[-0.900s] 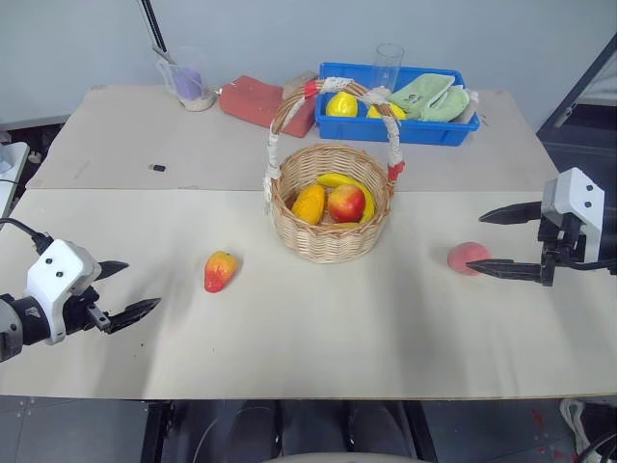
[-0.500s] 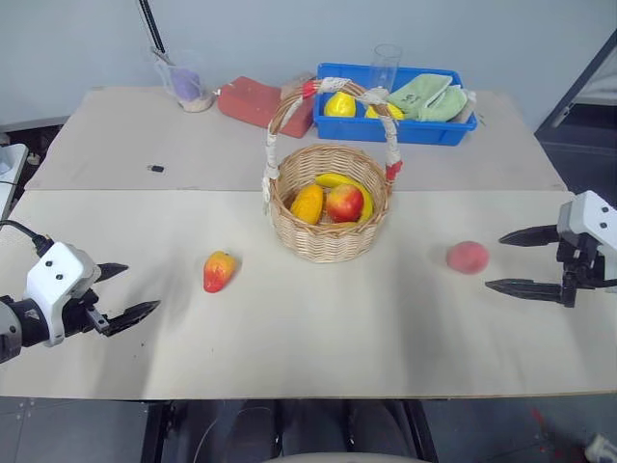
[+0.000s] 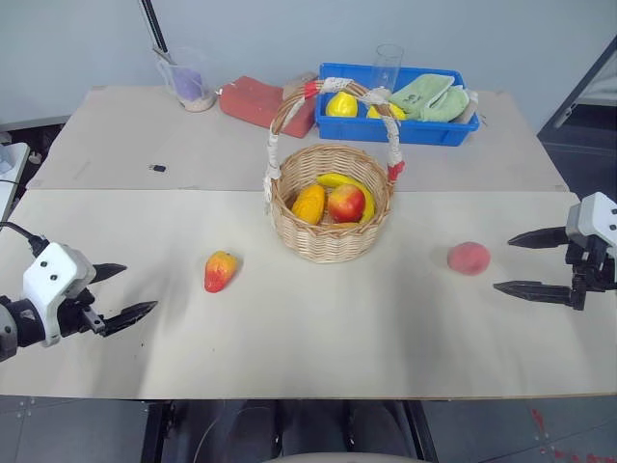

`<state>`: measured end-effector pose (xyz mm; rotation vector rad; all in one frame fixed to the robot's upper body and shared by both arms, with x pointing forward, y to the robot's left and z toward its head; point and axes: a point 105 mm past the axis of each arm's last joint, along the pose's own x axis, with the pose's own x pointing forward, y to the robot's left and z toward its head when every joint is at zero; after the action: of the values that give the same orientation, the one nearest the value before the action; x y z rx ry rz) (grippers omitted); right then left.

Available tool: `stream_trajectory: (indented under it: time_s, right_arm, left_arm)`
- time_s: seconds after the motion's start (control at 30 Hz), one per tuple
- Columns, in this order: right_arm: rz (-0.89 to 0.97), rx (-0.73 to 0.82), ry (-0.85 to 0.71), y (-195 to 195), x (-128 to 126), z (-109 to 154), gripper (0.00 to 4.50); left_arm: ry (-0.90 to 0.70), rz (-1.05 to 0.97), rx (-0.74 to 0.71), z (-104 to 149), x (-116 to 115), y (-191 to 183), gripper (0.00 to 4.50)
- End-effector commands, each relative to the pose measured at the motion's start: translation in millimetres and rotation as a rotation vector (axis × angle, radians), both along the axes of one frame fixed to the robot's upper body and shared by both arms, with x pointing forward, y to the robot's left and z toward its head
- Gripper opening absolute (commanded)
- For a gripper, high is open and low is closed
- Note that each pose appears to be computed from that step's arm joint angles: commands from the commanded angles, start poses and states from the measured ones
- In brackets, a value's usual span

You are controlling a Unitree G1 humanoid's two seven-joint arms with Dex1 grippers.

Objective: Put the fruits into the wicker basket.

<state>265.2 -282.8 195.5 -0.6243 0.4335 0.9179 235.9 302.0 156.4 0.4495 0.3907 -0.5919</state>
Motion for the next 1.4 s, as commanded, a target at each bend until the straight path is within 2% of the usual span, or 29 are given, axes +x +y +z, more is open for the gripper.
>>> stream_trajectory:
  time_s: [0.03, 0.2, 0.43, 0.6, 0.83, 0.93, 1.03, 1.07, 1.2, 1.3, 1.4]
  right_arm:
    - [0.009, -0.020, -0.067, 0.0, 0.2, 16.8, 4.49]
    - [0.045, 0.003, -0.082, 12.0, 1.3, 19.7, 4.49]
    - [0.199, 0.114, -0.104, 62.0, -6.1, 35.6, 4.49]
    - [0.306, 0.156, -0.128, 93.1, -15.4, 48.6, 4.49]
    - [0.405, 0.190, -0.154, 118.6, -25.3, 61.7, 4.49]
    - [0.423, 0.205, -0.161, 123.6, -26.1, 64.7, 4.50]
    - [0.419, 0.204, -0.163, 123.4, -24.4, 64.9, 4.50]
    - [0.418, 0.203, -0.163, 122.8, -24.1, 64.9, 4.50]
    - [0.412, 0.195, -0.166, 120.4, -23.8, 64.2, 4.50]
    - [0.392, 0.189, -0.171, 116.1, -24.0, 65.0, 4.50]
    - [0.348, 0.186, -0.188, 107.9, -22.3, 69.1, 4.50]
  left_arm:
    - [-0.071, -0.001, -0.029, 15.0, 4.6, -5.6, 4.50]
    - [-0.093, -0.015, -0.089, 10.2, 15.7, -24.7, 4.50]
    - [-0.059, -0.051, -0.190, -11.4, 46.3, -54.7, 4.50]
    - [-0.039, -0.042, -0.209, -32.9, 69.8, -73.0, 4.50]
    - [-0.028, -0.054, -0.191, -50.8, 81.9, -87.9, 4.50]
    - [-0.037, -0.049, -0.190, -53.9, 84.5, -89.7, 3.70]
    - [-0.048, -0.051, -0.206, -52.4, 84.9, -90.8, 2.29]
    - [-0.055, -0.060, -0.214, -50.9, 84.2, -92.4, 2.02]
    - [-0.111, -0.114, -0.305, -30.8, 77.4, -100.5, 1.94]
    - [-0.122, -0.242, -0.339, -9.3, 60.6, -119.6, 1.94]
    - [-0.198, -0.388, -0.382, 32.2, 51.8, -152.8, 1.93]
